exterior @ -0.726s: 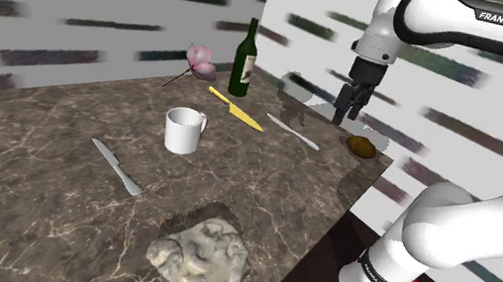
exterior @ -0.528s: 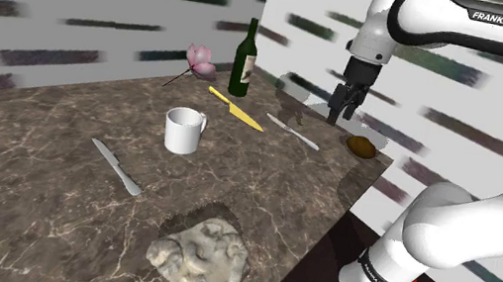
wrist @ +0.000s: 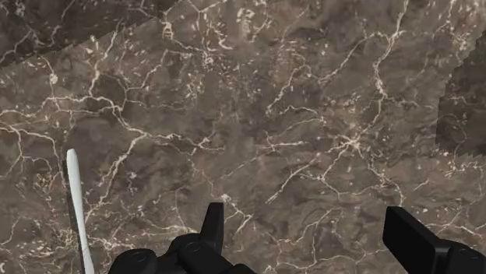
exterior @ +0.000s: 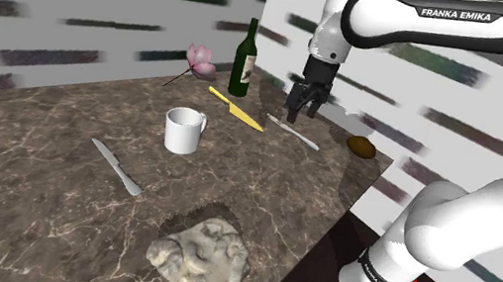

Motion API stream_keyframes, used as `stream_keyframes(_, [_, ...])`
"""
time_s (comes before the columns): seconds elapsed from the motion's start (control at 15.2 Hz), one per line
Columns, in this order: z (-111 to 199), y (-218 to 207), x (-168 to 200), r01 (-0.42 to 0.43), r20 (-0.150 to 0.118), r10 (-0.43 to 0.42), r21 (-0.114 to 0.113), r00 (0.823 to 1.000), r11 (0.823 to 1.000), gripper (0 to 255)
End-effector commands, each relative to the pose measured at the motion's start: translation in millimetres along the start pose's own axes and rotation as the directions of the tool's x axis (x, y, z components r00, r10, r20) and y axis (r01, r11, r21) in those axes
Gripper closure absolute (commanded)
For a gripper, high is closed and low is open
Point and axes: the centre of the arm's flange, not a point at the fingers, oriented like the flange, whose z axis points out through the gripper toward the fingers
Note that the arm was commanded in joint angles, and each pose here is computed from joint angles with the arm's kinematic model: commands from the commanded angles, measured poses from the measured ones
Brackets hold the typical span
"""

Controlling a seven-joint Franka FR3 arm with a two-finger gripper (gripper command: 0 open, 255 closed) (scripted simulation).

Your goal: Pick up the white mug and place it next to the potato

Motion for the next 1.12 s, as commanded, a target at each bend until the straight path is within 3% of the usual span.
stream_keyframes(0.0, [7,-22,17,-0.002,-0.007,0.002,-0.001,1.000,1.000,0])
stream_keyframes(1.06, [49,-173,153,-0.015,-0.062,0.014,-0.022,0.998,1.000,0])
